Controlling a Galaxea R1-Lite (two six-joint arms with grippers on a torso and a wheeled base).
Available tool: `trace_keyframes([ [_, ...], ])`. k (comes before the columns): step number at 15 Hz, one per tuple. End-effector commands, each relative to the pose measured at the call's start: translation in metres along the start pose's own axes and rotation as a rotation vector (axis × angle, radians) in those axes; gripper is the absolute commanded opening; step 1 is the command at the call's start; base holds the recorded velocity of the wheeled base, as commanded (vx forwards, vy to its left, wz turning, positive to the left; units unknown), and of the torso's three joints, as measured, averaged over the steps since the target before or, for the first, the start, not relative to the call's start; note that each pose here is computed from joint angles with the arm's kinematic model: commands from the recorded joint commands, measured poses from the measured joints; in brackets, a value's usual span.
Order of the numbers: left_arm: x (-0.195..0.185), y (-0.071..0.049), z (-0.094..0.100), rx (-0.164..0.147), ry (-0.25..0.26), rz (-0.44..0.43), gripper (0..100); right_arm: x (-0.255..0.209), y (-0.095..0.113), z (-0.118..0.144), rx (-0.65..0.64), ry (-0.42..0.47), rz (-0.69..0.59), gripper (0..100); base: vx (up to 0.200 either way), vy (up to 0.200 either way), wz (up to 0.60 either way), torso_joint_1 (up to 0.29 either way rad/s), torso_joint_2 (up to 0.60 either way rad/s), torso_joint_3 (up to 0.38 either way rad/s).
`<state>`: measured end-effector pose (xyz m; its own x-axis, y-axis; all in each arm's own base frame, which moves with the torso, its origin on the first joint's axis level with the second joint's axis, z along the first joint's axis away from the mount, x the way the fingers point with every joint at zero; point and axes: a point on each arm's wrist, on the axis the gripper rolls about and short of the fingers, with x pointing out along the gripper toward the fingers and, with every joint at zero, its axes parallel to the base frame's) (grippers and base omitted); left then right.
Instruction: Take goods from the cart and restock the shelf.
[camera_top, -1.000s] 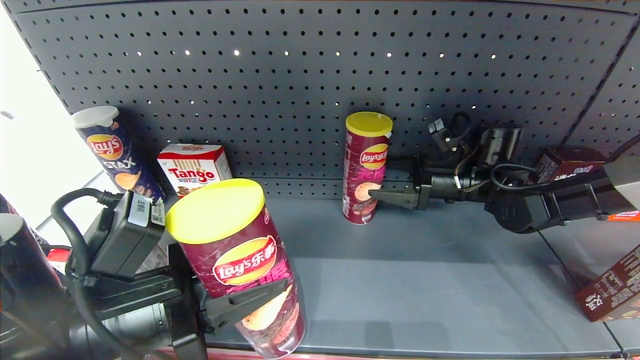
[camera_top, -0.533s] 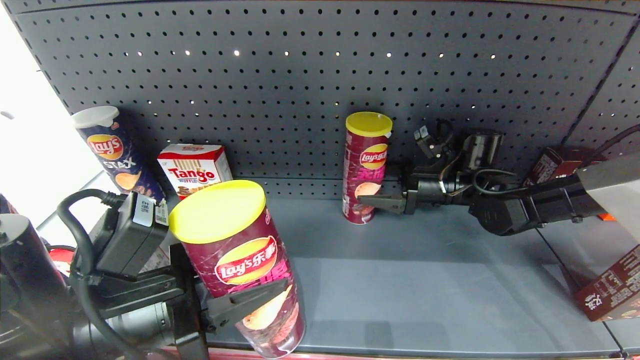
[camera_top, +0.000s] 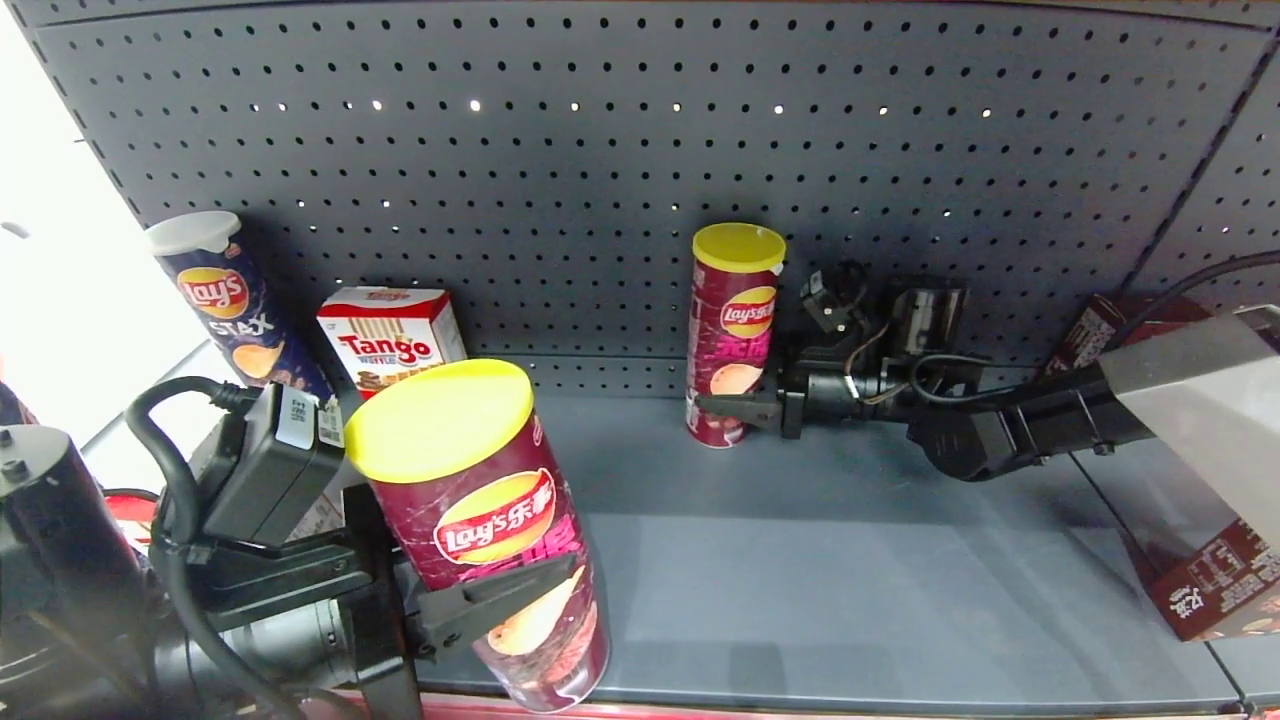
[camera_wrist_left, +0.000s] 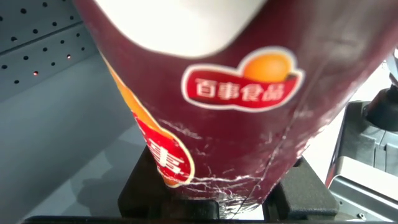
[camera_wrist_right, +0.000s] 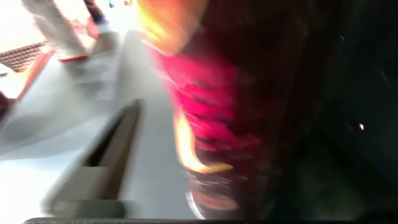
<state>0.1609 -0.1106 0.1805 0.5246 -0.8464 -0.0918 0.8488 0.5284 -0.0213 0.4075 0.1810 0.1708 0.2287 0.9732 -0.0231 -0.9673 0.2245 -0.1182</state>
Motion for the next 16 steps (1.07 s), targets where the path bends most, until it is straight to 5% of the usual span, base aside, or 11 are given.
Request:
trace_keyframes([
  [1, 0.000, 0.001, 0.000, -0.001, 0.001, 0.001, 0, 0.005, 0.001, 0.000, -0.003, 0.000, -0.017, 0, 0.000, 0.000, 0.00, 0.000, 0.00, 0.000],
  [4, 0.000, 0.000, -0.001, -0.002, 0.004, 0.000, 0, 0.003, 0.004, 0.004, -0.007, 0.002, -0.047, 0, 0.000, 0.000, 0.00, 0.000, 0.00, 0.000],
  [8, 0.000, 0.000, 0.000, 0.000, 0.000, 0.000, 0, -0.012, 0.043, 0.045, -0.009, -0.018, -0.083, 0, 0.000, 0.000, 0.00, 0.000, 0.00, 0.000],
  [10, 0.000, 0.000, 0.000, 0.004, -0.001, 0.000, 0, -0.028, 0.078, 0.062, 0.015, -0.016, -0.091, 0, 0.000, 0.000, 0.00, 0.000, 0.00, 0.000],
  [13, 0.000, 0.000, 0.000, 0.007, -0.005, 0.000, 0, -0.040, 0.100, 0.059, 0.006, -0.024, -0.099, 0, 0.000, 0.000, 0.00, 0.000, 0.00, 0.000],
  [16, 0.000, 0.000, 0.004, 0.016, -0.019, 0.000, 0, -0.052, 0.160, 0.041, 0.040, -0.091, -0.163, 0, 0.000, 0.000, 0.00, 0.000, 0.00, 0.000],
])
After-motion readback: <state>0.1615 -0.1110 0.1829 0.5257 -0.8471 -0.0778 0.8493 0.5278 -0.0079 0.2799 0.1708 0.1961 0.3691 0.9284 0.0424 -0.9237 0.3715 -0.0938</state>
